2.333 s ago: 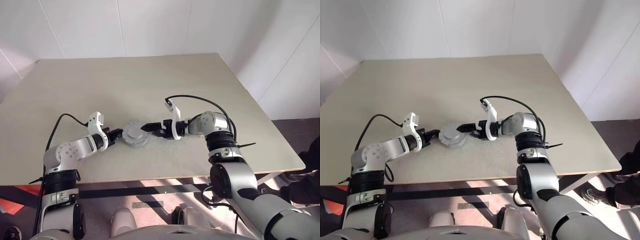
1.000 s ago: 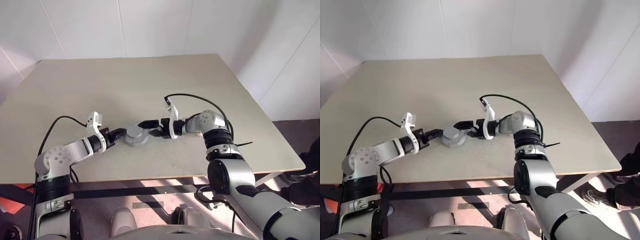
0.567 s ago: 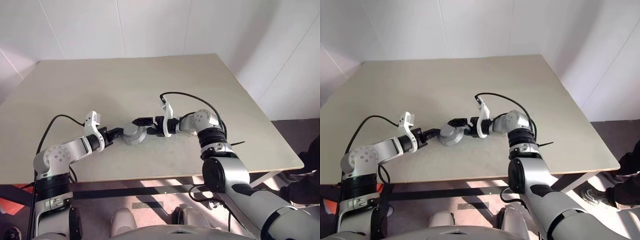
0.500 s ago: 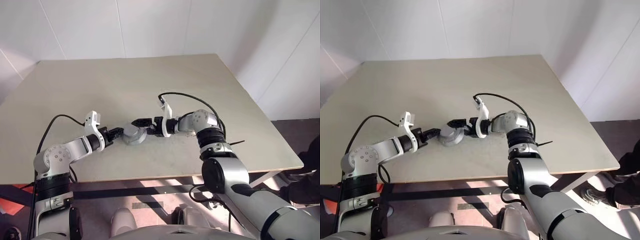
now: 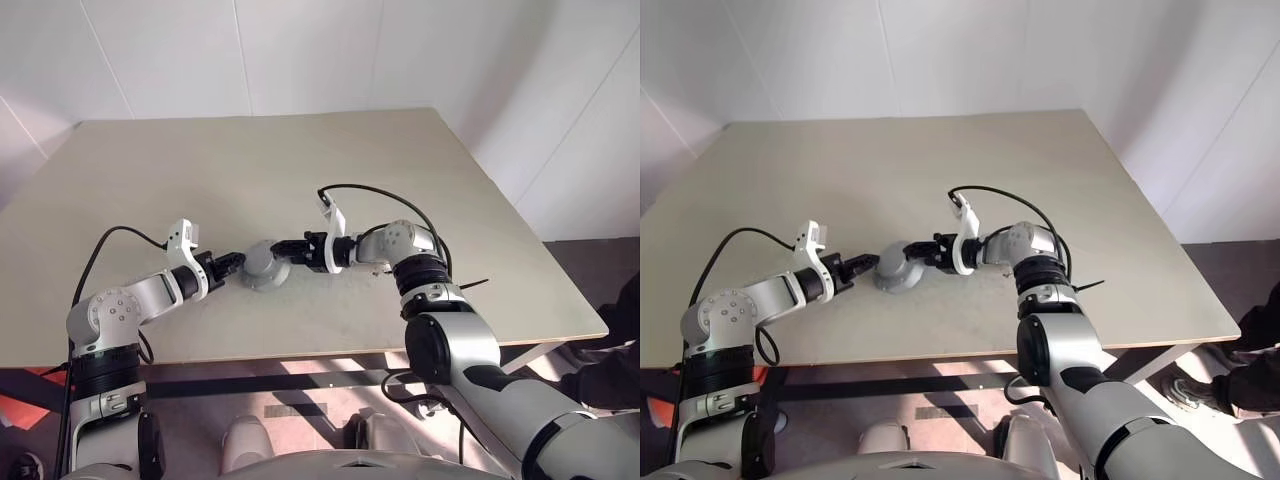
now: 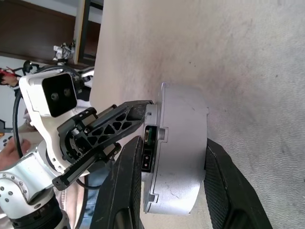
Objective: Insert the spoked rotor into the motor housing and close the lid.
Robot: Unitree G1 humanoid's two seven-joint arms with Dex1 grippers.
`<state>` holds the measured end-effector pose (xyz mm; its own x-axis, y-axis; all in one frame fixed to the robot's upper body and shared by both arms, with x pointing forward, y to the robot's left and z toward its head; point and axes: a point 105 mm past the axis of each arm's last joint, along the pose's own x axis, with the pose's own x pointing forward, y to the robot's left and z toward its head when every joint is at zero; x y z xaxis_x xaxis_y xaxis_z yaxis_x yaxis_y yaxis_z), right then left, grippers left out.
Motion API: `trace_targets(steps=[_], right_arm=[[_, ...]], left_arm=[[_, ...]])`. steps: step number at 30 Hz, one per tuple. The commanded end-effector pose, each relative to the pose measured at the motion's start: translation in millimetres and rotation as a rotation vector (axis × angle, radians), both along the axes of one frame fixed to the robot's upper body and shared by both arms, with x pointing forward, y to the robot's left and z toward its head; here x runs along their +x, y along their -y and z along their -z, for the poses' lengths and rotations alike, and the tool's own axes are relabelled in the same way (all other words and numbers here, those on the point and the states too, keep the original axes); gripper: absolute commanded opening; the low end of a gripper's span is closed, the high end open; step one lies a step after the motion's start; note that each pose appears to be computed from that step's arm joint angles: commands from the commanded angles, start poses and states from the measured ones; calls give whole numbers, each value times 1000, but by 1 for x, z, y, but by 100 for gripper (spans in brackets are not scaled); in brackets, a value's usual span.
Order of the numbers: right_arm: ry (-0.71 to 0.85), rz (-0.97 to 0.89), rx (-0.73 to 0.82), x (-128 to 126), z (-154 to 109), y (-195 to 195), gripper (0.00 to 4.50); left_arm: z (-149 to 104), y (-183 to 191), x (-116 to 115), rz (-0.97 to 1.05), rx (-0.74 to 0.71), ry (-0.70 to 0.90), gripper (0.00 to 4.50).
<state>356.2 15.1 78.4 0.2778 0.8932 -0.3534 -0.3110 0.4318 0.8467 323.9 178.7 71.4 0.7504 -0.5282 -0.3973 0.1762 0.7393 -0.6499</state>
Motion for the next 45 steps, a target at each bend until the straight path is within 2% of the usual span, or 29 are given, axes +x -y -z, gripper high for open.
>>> trace_targets(steps=[1, 14, 19, 27, 30, 35, 39, 45], right_arm=[[68, -32, 29, 3, -20, -10, 162], [121, -41, 38, 5, -25, -10, 162], [123, -30, 17, 6, -22, -9, 116], [118, -22, 30, 7, -24, -10, 116], [94, 8, 61, 11, -28, -8, 116], [38, 132, 151, 29, -42, 2, 116], [-5, 223, 213, 42, -51, 9, 116], [-2, 298, 321, 57, -80, 10, 116]], left_arm=[[5, 5, -1, 22, 8, -21, 0], [6, 6, 0, 18, 7, -19, 0], [5, 6, 0, 14, 6, -13, 0], [2, 3, 1, 0, 7, 5, 0], [-7, -5, 6, -33, 2, 60, 0], [-47, -30, 18, -161, -72, 273, 0], [-71, -40, 15, -206, -170, 393, 0], [-71, -46, 7, -268, -301, 420, 0]])
